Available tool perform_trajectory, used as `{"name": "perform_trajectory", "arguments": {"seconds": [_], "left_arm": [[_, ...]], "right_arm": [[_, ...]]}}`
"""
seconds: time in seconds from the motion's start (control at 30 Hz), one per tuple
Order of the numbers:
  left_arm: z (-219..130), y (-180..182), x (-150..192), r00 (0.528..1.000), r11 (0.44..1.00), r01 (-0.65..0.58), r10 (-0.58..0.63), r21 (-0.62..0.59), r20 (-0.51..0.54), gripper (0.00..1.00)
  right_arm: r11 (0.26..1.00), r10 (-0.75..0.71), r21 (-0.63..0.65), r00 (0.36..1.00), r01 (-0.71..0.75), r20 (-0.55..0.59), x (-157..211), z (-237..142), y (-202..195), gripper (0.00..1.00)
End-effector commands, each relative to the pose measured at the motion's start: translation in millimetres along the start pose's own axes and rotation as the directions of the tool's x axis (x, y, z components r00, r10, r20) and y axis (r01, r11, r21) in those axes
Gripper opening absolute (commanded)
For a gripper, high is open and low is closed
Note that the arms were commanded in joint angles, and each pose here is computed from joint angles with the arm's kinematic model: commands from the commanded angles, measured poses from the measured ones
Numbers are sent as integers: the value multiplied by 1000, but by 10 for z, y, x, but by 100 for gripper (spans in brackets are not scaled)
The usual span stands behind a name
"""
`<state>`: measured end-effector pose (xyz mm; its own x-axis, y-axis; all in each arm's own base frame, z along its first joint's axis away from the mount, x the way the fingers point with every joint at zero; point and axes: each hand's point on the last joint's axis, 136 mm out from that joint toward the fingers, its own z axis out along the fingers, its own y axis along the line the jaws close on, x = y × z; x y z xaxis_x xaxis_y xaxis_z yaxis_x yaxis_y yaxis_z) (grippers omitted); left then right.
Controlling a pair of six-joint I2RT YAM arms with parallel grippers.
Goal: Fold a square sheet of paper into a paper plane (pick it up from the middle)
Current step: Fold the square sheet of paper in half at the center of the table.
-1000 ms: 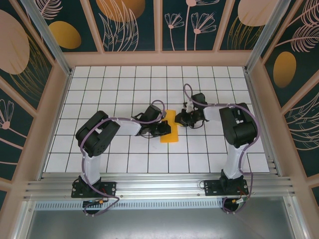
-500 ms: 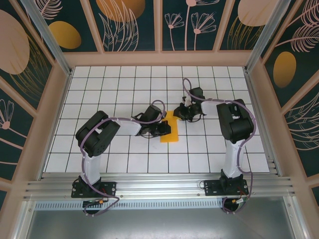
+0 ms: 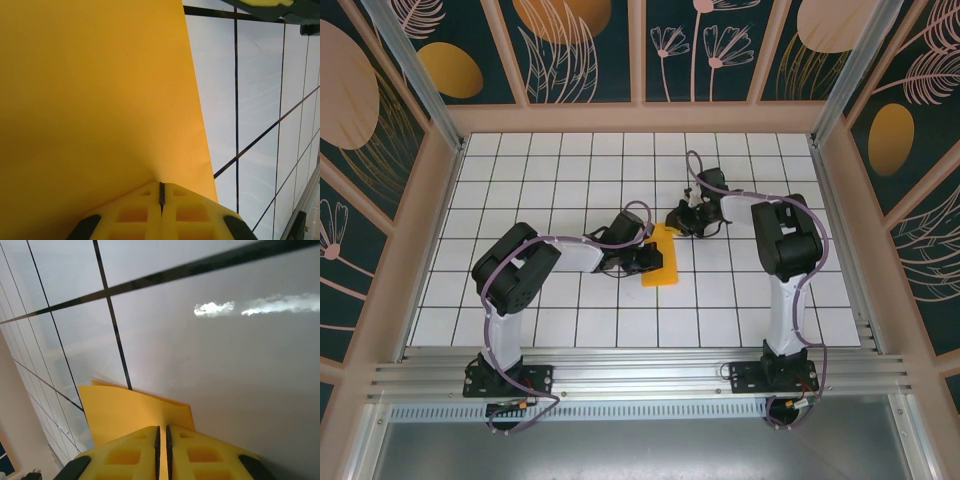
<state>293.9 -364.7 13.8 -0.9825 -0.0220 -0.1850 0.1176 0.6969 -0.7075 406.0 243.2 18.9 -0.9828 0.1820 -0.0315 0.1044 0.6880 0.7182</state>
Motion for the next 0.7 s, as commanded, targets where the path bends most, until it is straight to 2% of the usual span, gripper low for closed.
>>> {"name": "perform_trajectory", "arguments": {"seconds": [0.0,0.27,0.4,0.57,0.67], "left_arm": [[43,516,334,994,983,54,-70,-176,-85,7],[34,504,325,994,983,53,-69,-175,-81,7],[34,503,328,994,983,55,-70,-175,-82,8],[30,434,282,995,986,56,-68,-157,-72,10],[15,336,219,996,990,53,-61,-133,-60,13]], "right_arm": [[994,-37,108,989,22,145,-444,33,-309,16],[992,-34,127,987,14,157,-539,15,-332,16],[993,-64,110,984,47,164,-596,-54,-209,16],[992,-117,72,972,104,204,-557,-350,96,18],[992,-125,44,970,119,207,-349,-515,183,17]]}}
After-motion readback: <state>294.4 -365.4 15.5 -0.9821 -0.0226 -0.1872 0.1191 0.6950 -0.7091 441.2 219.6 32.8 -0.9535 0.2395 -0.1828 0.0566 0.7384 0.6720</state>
